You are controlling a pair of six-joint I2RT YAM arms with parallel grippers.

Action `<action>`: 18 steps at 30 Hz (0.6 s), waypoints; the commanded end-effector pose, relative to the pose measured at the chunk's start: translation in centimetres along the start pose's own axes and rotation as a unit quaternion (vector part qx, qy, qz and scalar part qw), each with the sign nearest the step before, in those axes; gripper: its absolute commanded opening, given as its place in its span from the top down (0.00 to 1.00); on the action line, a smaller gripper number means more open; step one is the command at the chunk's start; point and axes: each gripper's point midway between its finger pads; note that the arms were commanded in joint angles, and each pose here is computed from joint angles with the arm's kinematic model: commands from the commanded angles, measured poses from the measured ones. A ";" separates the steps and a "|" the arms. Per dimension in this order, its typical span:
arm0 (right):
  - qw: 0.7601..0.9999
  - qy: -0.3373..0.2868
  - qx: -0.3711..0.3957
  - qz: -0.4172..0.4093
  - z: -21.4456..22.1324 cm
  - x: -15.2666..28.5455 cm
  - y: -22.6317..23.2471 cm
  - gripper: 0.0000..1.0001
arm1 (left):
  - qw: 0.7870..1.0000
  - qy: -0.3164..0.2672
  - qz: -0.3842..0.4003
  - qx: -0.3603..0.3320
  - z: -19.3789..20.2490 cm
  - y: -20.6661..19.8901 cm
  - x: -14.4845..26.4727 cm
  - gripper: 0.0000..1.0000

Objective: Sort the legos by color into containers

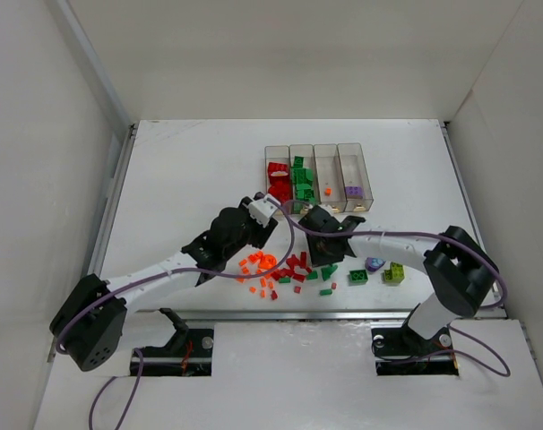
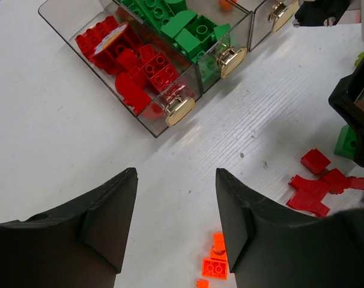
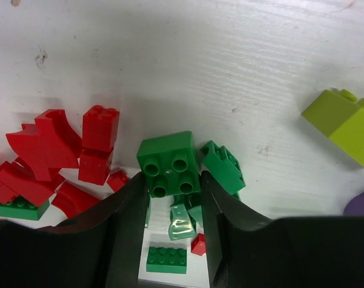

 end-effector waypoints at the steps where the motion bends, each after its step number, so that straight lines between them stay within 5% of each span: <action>1: 0.997 -0.071 -0.013 0.008 -3.9 2.8 0.0 1.00 | 1.000 -0.009 -0.004 0.004 -0.6 0.1 0.6 0.50; 9: 0.980 -0.195 -0.028 0.013 -14.3 9.3 -2.2 1.00 | 0.998 -0.019 0.021 -0.057 -1.7 -0.2 1.7 0.48; 18: 0.980 -0.200 -0.010 0.016 -24.0 3.3 -4.7 0.94 | 0.963 0.015 0.204 -0.177 0.2 -5.6 2.3 0.24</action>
Point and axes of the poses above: each gripper's point midway between its finger pads, its own x axis back along the fingers, its own y axis along the line the jaws close on, z = x × y, and after that the axes turned 7 degrees about x, right-handed
